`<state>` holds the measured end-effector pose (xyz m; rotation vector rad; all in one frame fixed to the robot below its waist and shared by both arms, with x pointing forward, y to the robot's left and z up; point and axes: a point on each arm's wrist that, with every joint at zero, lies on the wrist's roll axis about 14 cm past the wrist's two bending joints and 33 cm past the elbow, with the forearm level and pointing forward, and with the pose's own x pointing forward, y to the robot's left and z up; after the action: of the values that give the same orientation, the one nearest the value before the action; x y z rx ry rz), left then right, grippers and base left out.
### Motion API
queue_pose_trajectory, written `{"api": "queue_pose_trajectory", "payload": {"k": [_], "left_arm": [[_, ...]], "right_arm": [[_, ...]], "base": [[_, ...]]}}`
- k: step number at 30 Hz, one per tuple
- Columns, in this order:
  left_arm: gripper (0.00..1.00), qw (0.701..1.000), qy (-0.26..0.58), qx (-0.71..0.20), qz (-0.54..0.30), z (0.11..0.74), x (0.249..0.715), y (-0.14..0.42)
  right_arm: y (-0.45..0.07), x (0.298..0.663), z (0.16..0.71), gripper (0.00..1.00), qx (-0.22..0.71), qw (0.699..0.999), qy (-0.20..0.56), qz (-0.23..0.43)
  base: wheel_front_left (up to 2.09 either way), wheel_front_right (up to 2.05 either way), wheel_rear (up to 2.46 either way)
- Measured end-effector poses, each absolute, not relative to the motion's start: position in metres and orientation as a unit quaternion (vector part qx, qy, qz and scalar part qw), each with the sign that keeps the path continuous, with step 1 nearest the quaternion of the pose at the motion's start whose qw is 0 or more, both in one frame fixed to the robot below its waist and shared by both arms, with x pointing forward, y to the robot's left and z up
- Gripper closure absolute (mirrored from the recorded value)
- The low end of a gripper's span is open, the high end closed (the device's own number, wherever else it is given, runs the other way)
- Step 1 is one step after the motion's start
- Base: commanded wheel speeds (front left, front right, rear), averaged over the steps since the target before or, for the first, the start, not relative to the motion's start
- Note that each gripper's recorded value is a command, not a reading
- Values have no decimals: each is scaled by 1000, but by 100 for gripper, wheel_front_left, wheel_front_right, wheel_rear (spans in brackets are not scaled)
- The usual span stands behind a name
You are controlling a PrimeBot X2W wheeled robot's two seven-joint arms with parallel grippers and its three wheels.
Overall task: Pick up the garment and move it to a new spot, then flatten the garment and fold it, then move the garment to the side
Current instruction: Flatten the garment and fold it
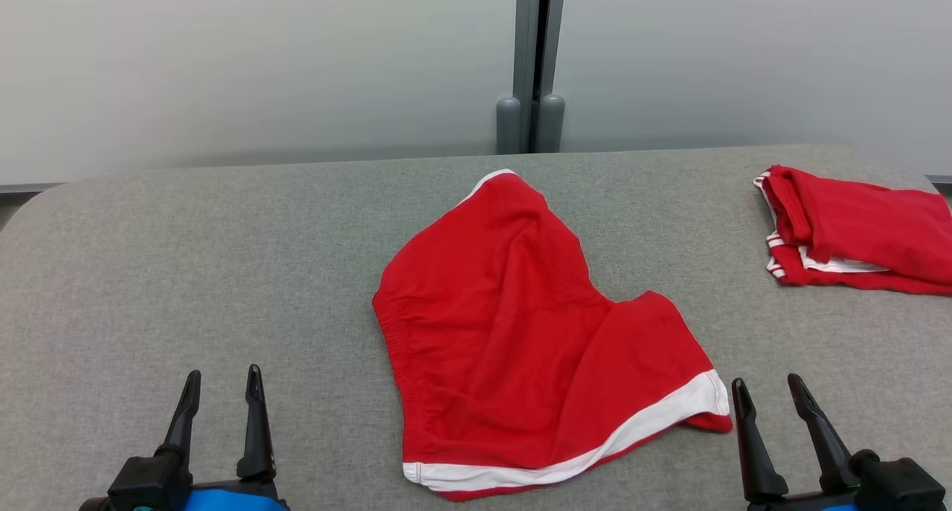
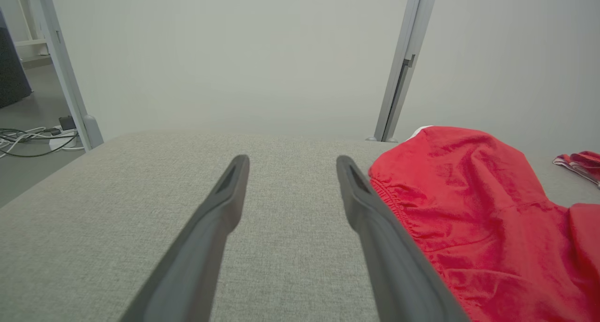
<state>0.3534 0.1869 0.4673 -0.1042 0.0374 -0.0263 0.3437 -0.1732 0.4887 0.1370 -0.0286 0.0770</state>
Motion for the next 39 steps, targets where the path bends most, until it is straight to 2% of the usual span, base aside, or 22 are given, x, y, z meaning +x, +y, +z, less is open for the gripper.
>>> {"api": "queue_pose_trajectory", "payload": {"k": [16,23,30,39], "left_arm": [[0,998,21,-49,-24,466,355,180],[0,991,56,-54,-109,447,354,126],[0,966,125,-61,-219,411,329,68],[0,947,189,-66,-253,377,316,55]], "right_arm": [[-177,342,469,0,75,997,17,27],[-201,356,447,0,59,997,56,10],[-210,367,420,0,41,993,110,24],[-196,382,398,0,49,985,152,62]], "base": [[0,0,0],[0,0,0],[0,0,0],[0,0,0]]}}
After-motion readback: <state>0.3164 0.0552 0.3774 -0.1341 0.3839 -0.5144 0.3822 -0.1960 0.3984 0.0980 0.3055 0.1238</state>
